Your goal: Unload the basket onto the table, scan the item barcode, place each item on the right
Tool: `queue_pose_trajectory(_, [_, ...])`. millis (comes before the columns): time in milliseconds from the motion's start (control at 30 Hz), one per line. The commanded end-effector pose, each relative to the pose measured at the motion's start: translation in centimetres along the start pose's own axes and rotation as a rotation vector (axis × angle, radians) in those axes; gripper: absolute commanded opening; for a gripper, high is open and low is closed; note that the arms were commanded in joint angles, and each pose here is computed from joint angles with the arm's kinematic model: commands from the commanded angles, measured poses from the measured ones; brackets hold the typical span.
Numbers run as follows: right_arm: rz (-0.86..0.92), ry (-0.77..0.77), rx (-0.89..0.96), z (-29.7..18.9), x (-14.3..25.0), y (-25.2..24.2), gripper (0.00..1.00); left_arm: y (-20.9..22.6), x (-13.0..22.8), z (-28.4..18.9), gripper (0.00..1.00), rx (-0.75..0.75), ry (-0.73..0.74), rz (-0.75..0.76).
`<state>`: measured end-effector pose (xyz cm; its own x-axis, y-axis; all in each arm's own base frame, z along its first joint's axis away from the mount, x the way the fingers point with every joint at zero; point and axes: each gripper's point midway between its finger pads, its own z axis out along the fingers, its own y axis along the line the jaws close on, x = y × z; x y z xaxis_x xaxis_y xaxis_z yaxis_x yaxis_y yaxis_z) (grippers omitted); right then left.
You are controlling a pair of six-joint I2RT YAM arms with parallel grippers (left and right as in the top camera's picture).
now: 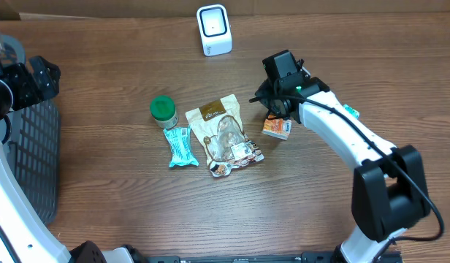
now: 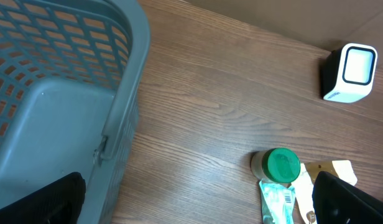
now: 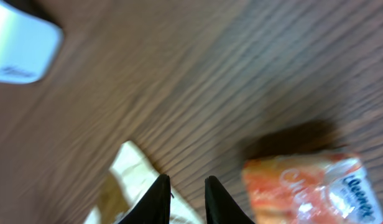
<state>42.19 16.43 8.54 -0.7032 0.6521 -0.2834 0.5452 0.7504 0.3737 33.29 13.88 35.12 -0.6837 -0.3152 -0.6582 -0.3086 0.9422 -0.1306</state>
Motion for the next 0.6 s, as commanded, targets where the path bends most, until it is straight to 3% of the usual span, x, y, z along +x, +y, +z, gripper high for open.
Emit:
queue_pose_trajectory(0, [0.034,-0.027,0.089,2.3,0.2,-2.1,0.20,-0.3,-0.1,0.1,1.00,0.016,0.001,-0.013])
queue_pose_trajectory(367, [0.008,0.044,0.160,5.8,2.1,-4.0,0.18,-0.3,-0.1,0.1,0.99,0.016,0.001,-0.013])
queue_pose_trajectory(567, [-0.264,0.206,-0.010,5.5,4.5,-0.9,0.17,-0.3,-0.1,0.1,0.99,0.016,0.001,-0.013])
